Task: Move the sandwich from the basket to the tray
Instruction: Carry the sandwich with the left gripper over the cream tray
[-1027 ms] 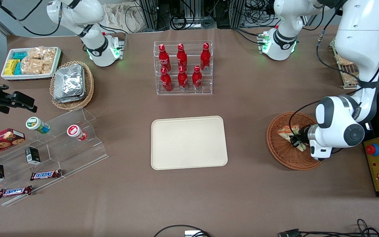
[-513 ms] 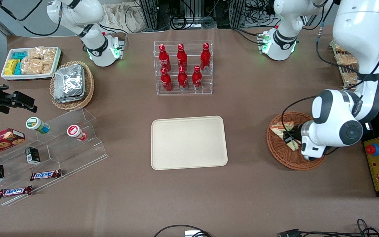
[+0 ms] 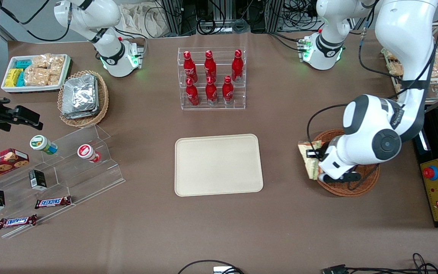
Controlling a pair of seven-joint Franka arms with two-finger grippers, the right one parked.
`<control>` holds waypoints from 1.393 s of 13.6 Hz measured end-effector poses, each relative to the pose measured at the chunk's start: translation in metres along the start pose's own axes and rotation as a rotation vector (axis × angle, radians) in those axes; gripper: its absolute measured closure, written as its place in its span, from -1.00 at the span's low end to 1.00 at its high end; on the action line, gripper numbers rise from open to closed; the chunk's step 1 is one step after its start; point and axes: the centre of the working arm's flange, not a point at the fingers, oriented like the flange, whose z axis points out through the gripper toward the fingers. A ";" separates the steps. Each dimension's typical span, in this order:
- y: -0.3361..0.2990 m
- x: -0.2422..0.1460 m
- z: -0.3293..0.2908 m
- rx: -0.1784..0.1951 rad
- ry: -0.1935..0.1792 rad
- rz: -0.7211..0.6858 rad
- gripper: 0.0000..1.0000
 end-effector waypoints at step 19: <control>0.190 -0.005 0.168 0.162 -0.015 0.015 0.69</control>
